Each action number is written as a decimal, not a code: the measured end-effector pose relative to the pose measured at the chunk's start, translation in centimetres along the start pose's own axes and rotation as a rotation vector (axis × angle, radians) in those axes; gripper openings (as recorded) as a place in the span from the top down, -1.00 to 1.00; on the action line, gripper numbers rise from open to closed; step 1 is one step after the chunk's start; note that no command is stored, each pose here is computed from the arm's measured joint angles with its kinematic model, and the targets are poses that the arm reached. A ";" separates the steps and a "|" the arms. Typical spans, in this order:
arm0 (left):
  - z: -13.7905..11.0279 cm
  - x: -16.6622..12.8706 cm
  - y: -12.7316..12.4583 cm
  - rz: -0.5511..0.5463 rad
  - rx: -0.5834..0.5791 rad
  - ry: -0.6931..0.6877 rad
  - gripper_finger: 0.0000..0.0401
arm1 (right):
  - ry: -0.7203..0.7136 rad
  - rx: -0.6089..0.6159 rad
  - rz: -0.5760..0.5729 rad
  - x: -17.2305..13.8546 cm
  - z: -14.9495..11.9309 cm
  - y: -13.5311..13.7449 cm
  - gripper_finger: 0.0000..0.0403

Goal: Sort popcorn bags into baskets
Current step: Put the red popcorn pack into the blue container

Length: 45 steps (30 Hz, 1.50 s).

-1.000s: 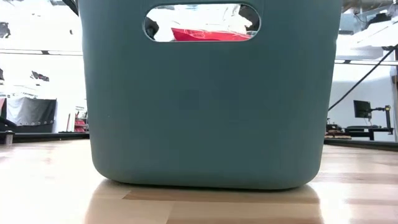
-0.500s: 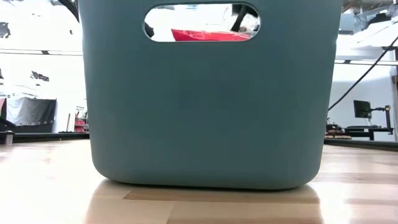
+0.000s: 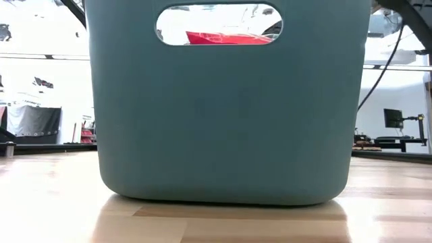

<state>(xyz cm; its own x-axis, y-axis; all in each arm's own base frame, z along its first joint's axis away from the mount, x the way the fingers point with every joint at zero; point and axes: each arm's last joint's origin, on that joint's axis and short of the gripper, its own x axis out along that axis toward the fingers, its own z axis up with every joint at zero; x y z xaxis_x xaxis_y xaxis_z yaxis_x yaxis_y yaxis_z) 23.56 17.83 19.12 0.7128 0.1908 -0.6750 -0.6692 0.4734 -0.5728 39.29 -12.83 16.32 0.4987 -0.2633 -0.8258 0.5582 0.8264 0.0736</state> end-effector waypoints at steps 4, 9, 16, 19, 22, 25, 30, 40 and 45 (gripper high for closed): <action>-0.6 1.9 0.8 -0.009 -0.026 0.085 -0.42 | 0.070 -0.002 -0.017 1.7 -0.3 0.0 0.47; -2.0 5.2 2.4 0.030 -0.080 0.183 -0.41 | 0.078 -0.008 0.028 3.2 -0.3 0.8 0.47; -2.7 8.1 2.8 -0.110 -0.142 0.252 -0.41 | 0.075 -0.020 0.045 4.1 0.2 1.9 0.47; -2.9 8.6 2.8 -0.127 -0.157 0.255 -0.41 | 0.079 -0.023 0.043 4.1 0.1 1.9 0.47; -3.1 8.7 2.9 -0.125 -0.168 0.266 -0.32 | 0.087 -0.032 0.041 4.1 0.0 1.8 0.47; -3.2 8.8 2.9 -0.105 -0.169 0.263 -0.08 | 0.095 -0.041 0.039 4.0 0.0 1.8 0.47; -3.2 8.9 2.9 -0.074 -0.144 0.234 0.61 | 0.112 -0.053 0.039 2.3 0.2 1.7 0.47; -1.3 6.0 1.7 -0.120 -0.135 0.180 0.98 | 0.048 -0.120 -0.032 -9.1 1.9 1.7 0.47; 1.2 1.2 -0.9 -0.120 -0.080 -0.006 0.99 | -0.032 -0.168 -0.164 -15.7 1.2 2.1 0.47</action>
<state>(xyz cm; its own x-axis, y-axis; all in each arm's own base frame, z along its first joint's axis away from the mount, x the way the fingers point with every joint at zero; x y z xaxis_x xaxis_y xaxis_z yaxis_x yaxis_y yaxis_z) 25.29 18.69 19.36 0.7900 0.1424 -0.5963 -0.5932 0.4230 -0.6849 33.45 -7.59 30.12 0.4331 -0.4141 -0.8006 0.5169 0.8418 -0.1558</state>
